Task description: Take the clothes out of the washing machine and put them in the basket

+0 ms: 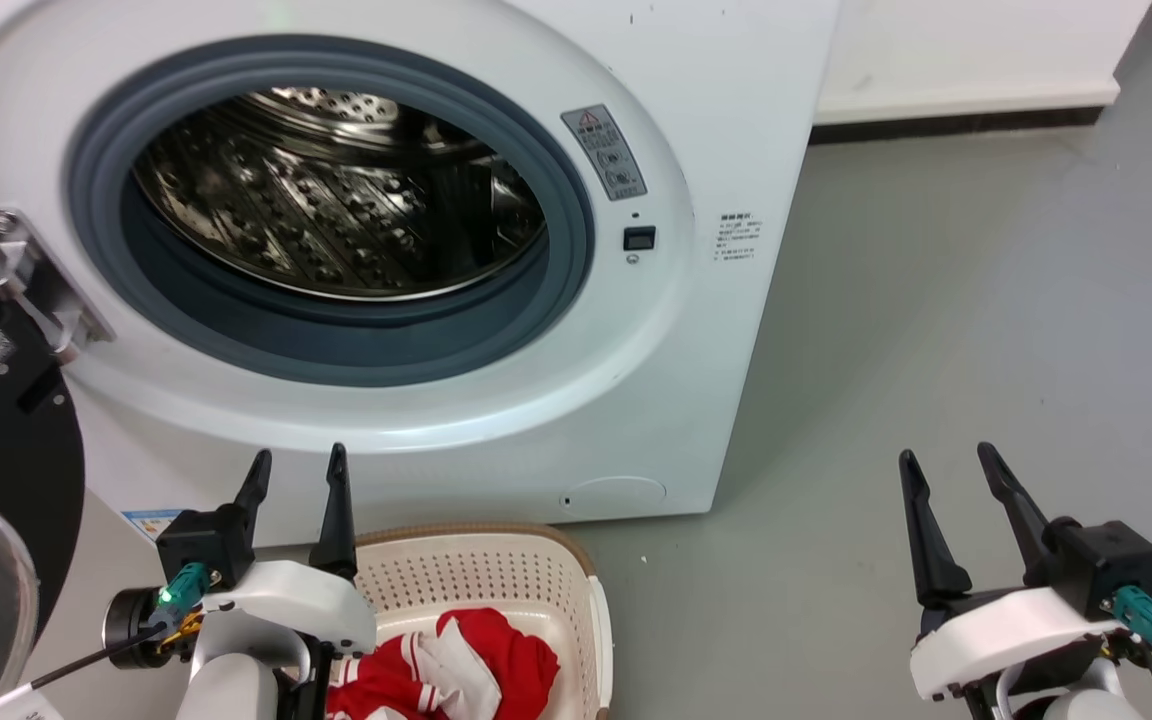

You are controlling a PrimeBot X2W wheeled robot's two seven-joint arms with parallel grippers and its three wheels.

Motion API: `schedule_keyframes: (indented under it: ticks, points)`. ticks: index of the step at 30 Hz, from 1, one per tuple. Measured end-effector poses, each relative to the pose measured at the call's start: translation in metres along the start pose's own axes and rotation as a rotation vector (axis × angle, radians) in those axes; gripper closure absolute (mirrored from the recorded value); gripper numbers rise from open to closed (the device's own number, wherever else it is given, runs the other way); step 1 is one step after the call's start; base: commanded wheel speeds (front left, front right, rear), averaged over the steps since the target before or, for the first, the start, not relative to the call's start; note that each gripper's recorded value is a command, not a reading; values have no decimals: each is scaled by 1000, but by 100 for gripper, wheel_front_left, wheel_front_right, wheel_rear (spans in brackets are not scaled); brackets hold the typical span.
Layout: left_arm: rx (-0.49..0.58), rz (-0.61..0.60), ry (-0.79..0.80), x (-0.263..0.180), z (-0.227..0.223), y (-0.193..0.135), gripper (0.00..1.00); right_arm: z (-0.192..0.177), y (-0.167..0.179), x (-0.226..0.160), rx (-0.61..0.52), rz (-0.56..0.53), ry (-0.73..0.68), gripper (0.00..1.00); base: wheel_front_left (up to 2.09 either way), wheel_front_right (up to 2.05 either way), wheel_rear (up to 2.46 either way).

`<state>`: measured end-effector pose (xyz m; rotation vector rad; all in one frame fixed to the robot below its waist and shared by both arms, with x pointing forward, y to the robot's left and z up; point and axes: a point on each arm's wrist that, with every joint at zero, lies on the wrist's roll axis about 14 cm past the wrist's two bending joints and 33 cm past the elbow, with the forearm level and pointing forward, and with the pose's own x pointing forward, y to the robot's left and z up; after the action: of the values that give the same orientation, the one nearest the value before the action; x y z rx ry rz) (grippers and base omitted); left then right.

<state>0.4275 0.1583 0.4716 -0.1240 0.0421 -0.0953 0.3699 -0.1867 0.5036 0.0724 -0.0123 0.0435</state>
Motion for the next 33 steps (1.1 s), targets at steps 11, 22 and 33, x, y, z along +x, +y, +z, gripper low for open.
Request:
schedule_keyframes:
  ticks: [11,22,33]
  points:
    - [112,-31,-180,-32,57,-11,0,10,9,-20,-29,26,-15,0,0,0,0]
    - [140,9,-177,-61,62,-1,0,16,23,-22,-35,66,-23,0,0,0,0]
    - [119,22,-160,-67,60,2,0,18,27,-20,-37,81,-27,0,0,0,0]
